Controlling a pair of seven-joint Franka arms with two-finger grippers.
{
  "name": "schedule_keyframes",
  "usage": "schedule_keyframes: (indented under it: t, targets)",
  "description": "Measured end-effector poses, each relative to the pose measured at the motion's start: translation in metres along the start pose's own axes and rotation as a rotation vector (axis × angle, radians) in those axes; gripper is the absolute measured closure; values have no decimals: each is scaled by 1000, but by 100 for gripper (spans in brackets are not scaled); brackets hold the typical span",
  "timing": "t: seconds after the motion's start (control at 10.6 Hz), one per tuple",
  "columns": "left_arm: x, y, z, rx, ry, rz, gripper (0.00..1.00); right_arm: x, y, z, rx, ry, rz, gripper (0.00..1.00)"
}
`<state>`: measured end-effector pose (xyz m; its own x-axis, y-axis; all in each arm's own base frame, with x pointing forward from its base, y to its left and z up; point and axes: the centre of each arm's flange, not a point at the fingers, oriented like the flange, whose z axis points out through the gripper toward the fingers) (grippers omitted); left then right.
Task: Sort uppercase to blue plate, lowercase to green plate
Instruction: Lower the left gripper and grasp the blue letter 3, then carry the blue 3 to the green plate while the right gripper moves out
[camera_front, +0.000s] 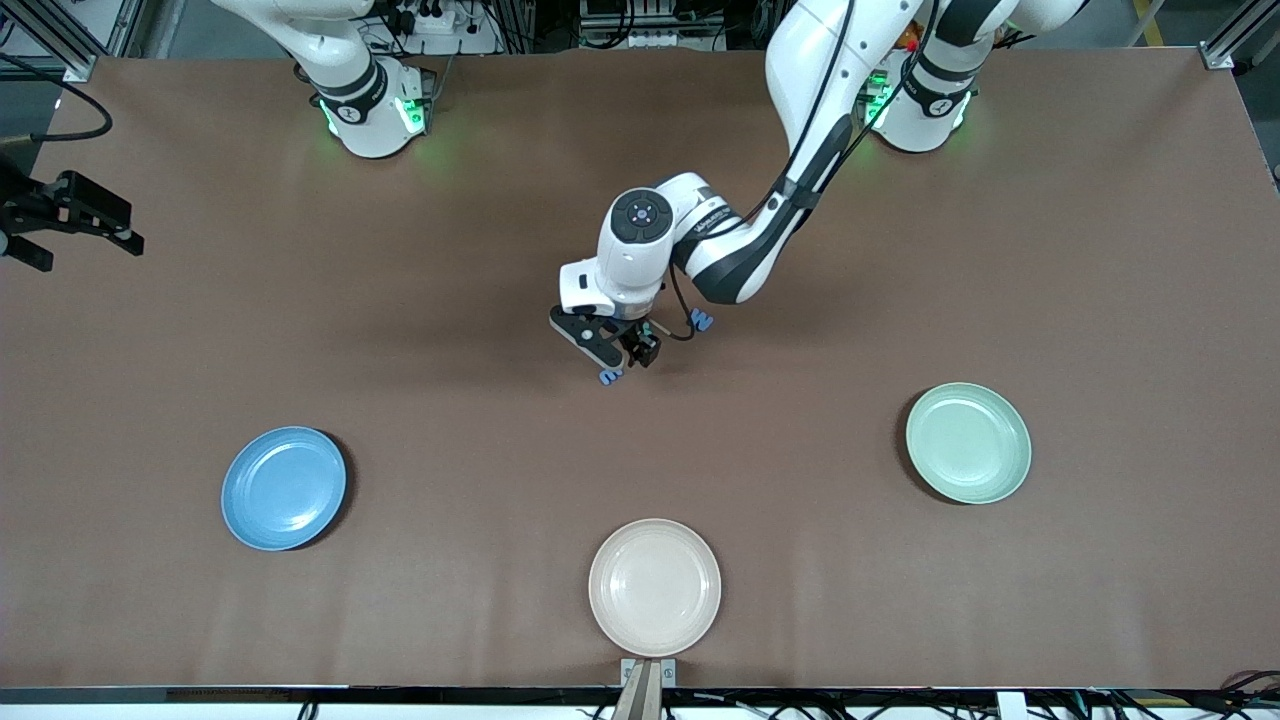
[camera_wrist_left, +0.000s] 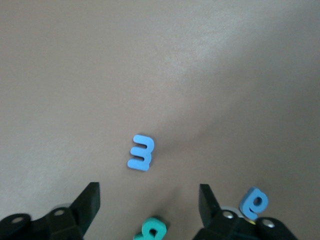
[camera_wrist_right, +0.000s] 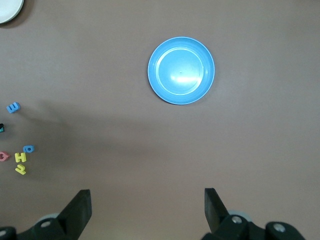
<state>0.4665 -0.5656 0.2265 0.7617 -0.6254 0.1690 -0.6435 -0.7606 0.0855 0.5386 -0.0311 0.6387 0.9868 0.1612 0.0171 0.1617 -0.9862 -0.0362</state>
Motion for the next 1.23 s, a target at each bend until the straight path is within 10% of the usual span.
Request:
schedule_keyframes:
  t: [1.23]
  targets:
    - [1,-1,52,47,12,79,41,0,0,0,0,0,-1,0]
